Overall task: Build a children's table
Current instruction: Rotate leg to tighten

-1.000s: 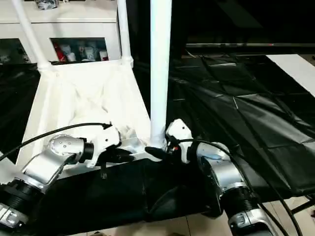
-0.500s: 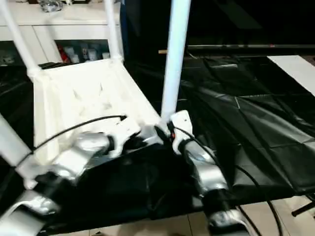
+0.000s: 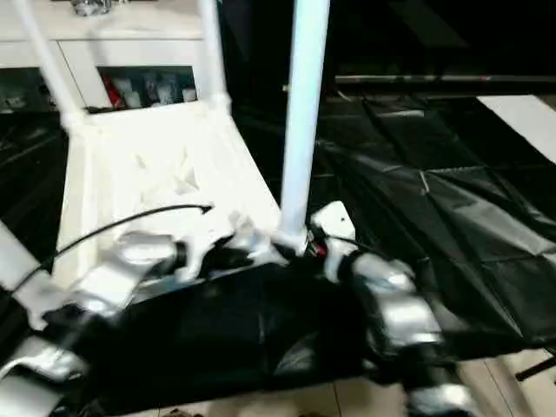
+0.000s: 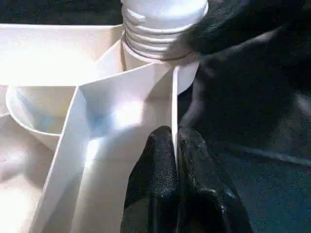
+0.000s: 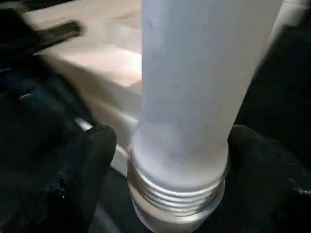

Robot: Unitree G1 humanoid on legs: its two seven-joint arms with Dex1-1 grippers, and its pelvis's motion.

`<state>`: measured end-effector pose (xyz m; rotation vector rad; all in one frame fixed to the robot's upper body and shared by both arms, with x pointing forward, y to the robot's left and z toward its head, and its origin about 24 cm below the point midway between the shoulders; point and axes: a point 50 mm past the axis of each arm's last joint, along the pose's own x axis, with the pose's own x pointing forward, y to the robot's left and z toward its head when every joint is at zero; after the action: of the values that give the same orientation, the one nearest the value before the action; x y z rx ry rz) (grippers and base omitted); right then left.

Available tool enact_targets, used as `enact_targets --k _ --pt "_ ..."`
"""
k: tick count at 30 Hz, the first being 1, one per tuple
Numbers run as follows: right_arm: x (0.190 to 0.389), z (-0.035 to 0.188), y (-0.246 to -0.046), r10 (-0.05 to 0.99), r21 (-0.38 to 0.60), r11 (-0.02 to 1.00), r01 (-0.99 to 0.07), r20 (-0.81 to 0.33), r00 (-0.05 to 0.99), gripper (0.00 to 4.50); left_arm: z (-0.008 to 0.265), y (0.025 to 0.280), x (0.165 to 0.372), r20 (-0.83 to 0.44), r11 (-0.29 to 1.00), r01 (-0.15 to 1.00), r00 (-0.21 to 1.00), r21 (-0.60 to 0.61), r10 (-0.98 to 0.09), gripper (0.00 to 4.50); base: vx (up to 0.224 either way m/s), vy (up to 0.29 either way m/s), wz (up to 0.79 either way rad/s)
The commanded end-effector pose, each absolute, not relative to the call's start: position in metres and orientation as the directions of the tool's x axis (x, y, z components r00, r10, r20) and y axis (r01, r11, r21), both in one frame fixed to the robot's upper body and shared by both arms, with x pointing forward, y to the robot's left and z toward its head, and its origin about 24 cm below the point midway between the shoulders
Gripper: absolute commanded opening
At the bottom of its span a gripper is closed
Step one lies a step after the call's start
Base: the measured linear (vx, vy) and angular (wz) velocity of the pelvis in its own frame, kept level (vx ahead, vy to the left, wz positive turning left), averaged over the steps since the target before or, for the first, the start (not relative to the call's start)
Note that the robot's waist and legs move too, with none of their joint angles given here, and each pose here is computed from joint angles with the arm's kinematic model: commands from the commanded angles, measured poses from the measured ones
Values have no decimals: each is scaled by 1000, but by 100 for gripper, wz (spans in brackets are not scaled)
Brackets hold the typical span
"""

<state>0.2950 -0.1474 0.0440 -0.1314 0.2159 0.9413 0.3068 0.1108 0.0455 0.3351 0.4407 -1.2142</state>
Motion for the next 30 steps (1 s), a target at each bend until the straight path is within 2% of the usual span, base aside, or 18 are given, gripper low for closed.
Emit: enact_targets --k 1,5,10,20,22,25,26,30 --pt "290 50 -139 845 -17 496 -868 -221 487 390 47 103 299 -417 243 970 207 -33 -885 0 0 0 0" --pt "286 51 -150 864 -24 435 -900 -269 425 390 51 114 293 -423 172 984 136 -49 -896 0 0 0 0" --pt "287 50 -151 863 -31 421 -906 -295 411 390 52 117 289 -425 138 988 98 -65 -900 0 0 0 0" --pt "287 48 -147 872 -31 406 -913 -286 398 294 51 123 288 -436 156 986 115 -60 -893 0 0 0 0" --pt "287 47 -148 871 -24 411 -912 -287 400 286 51 124 288 -437 164 985 122 -59 -891 0 0 0 0" --pt "287 44 -150 855 4 462 -887 -267 444 278 49 124 291 -443 203 978 161 -48 -882 0 0 0 0" --pt "289 41 -152 822 34 539 -841 -238 518 278 48 121 295 -444 250 968 213 -26 -870 0 0 0 0" --pt "291 29 -149 725 67 678 -732 -228 650 274 47 111 307 -444 351 936 324 23 -835 0 0 0 0"
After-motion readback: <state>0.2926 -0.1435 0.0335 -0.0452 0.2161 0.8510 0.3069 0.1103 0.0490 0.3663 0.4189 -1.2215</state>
